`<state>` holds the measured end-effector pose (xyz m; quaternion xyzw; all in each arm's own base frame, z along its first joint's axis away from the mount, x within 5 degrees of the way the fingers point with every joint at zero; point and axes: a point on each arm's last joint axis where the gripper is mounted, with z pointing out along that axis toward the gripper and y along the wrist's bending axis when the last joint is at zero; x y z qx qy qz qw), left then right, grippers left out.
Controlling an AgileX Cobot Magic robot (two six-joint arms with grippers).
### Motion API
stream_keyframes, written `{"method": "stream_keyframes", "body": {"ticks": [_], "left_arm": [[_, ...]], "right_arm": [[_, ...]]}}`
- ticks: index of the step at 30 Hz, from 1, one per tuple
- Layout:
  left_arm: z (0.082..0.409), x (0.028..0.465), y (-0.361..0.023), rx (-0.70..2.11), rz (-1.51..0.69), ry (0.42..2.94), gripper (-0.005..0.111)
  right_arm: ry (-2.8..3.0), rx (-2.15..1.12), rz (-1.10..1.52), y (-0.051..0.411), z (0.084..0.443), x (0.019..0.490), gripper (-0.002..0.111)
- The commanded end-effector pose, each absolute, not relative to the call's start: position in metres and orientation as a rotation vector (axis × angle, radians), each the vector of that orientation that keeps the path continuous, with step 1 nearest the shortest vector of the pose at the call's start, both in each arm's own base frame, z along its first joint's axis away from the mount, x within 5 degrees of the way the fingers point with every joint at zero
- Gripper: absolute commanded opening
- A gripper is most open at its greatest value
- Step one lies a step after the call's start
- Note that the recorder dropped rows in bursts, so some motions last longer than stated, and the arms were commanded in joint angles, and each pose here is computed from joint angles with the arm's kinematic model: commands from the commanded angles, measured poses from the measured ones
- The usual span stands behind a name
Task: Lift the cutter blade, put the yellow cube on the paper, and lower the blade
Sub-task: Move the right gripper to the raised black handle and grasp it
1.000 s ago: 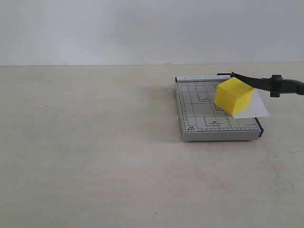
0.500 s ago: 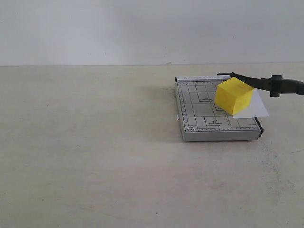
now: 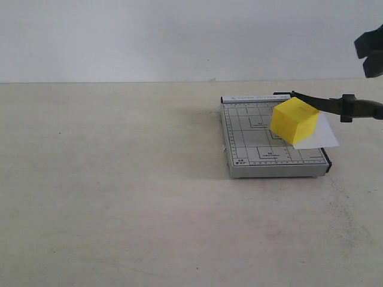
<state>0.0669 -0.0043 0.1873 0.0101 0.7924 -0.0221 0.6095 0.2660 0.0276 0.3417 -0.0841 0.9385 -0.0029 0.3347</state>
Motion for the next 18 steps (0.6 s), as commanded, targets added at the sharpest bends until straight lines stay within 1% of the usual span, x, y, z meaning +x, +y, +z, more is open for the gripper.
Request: {"method": "stream_keyframes", "body": {"ticks": [1,5,8,10,11,13,15,18], "left_arm": [[0.188,0.067,-0.004,0.019,-0.055,1.817,0.005],[0.188,0.067,-0.004,0.019,-0.055,1.817,0.005],[0.188,0.067,-0.004,0.019,-0.055,1.817,0.005],[0.188,0.067,-0.004,0.019,-0.055,1.817,0.005],[0.188,0.067,-0.004,0.019,-0.055,1.817,0.005],[0.188,0.067,-0.004,0.019,-0.055,1.817,0.005],[0.188,0.067,-0.004,0.019,-0.055,1.817,0.005],[0.188,0.067,-0.004,0.019,-0.055,1.817,0.005]], "right_arm": [[2.499,-0.218,-0.02,0.028,0.329,0.277,0.053],[2.547,-0.197,-0.044,0.027,0.316,0.284,0.053],[2.582,-0.185,-0.042,0.028,0.307,0.289,0.051],[2.599,-0.182,-0.035,0.028,0.303,0.291,0.045],[2.599,-0.182,-0.035,0.028,0.303,0.291,0.035],[2.604,-0.182,-0.035,0.028,0.303,0.29,0.024],[2.61,-0.182,-0.036,0.028,0.303,0.29,0.019],[2.61,-0.182,-0.036,0.028,0.303,0.29,0.019]]}}
